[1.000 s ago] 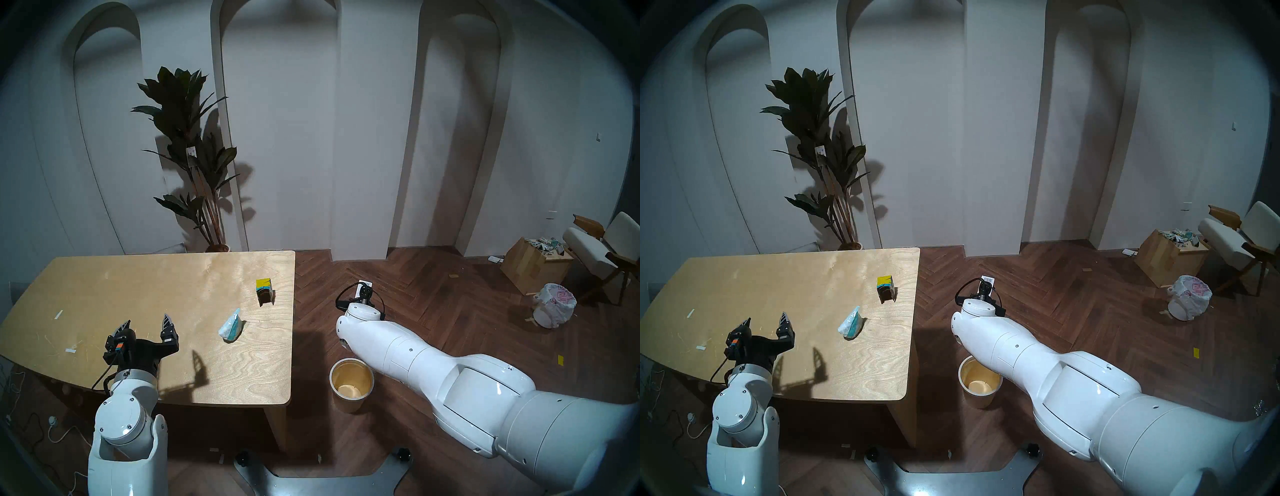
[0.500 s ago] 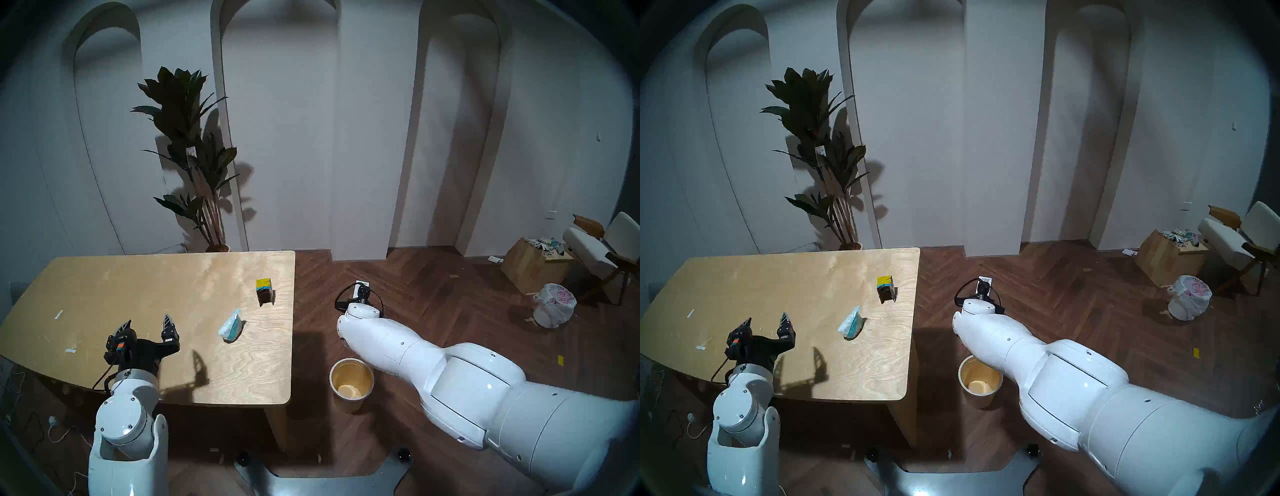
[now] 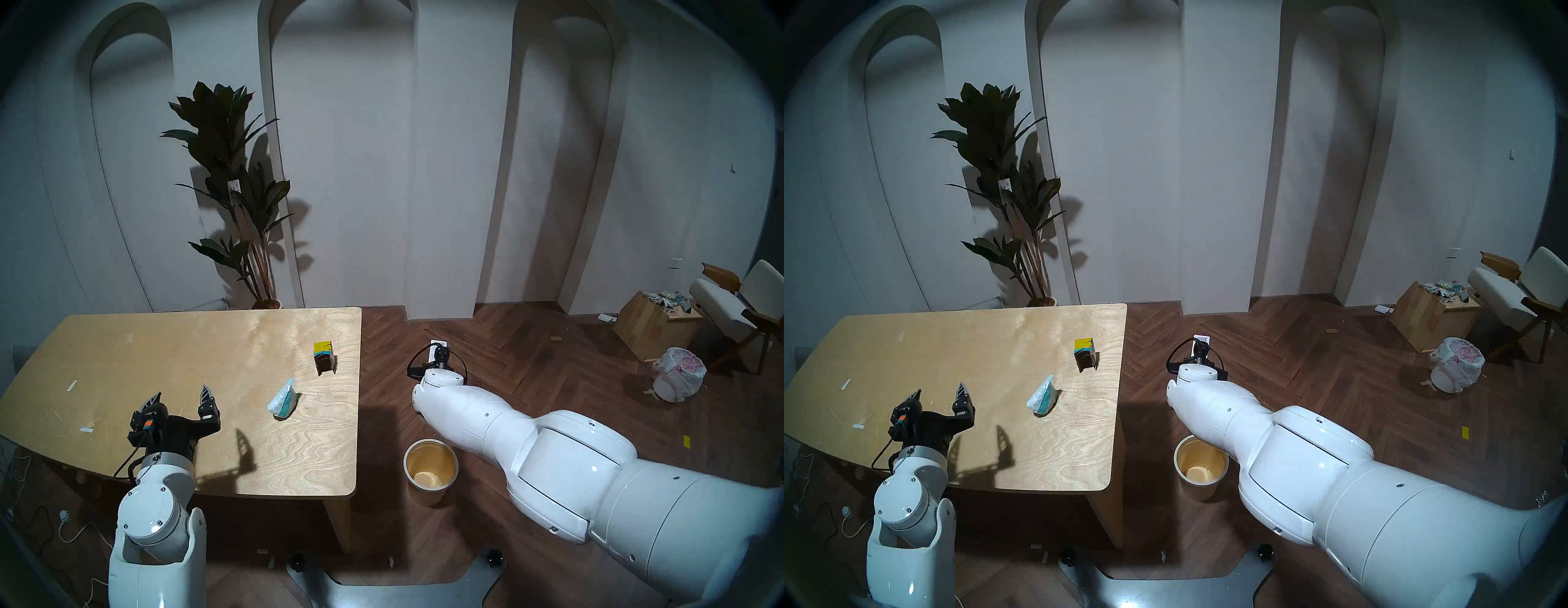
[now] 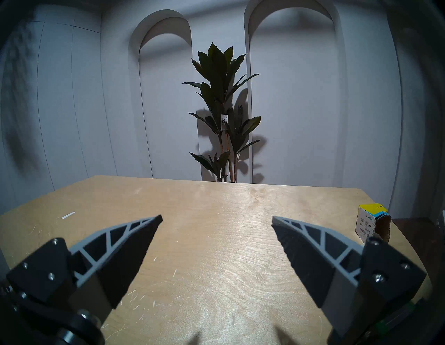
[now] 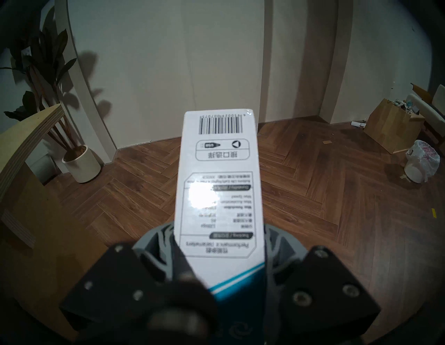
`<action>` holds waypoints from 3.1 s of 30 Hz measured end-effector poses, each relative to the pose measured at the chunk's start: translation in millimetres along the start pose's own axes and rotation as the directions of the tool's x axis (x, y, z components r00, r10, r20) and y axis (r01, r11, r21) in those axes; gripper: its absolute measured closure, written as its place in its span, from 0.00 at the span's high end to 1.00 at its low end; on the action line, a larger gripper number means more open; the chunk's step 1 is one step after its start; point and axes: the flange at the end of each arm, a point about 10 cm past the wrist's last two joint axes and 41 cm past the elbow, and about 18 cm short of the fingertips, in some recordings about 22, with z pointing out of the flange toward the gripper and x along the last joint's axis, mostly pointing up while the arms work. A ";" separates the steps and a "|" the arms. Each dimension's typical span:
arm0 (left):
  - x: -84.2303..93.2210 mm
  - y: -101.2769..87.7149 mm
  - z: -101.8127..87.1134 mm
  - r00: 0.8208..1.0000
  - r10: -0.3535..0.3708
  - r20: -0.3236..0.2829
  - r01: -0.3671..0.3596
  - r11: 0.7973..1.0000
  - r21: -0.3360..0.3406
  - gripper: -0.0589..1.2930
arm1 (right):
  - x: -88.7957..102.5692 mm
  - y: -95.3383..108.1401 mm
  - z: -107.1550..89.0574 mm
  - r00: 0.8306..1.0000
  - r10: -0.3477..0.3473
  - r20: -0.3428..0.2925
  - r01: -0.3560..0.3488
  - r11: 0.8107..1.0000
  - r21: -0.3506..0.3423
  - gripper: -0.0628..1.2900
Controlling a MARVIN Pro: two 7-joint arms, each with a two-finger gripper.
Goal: Put the trash into the trash bin on the ground
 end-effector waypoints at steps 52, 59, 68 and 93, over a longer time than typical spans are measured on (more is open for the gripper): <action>-0.5 0.3 0.8 1.000 0.004 0.000 -0.004 1.000 0.000 0.96 | -3.0 4.1 3.9 0.999 -0.038 -0.014 0.039 0.998 0.049 0.95; -0.5 0.3 0.8 1.000 0.004 0.000 -0.004 1.000 0.000 0.96 | 2.7 2.1 4.0 0.999 -0.026 -0.044 0.029 0.997 0.067 0.95; 0.1 0.6 0.8 1.000 0.004 -0.001 -0.004 1.000 -0.002 0.96 | 38.1 8.0 7.0 0.971 -0.071 -0.226 0.103 0.986 0.134 0.95; -4.0 0.0 1.2 1.000 0.007 0.008 -0.007 1.000 -0.001 0.96 | 58.3 115.7 17.4 0.879 -0.129 -0.459 0.170 0.984 0.048 0.95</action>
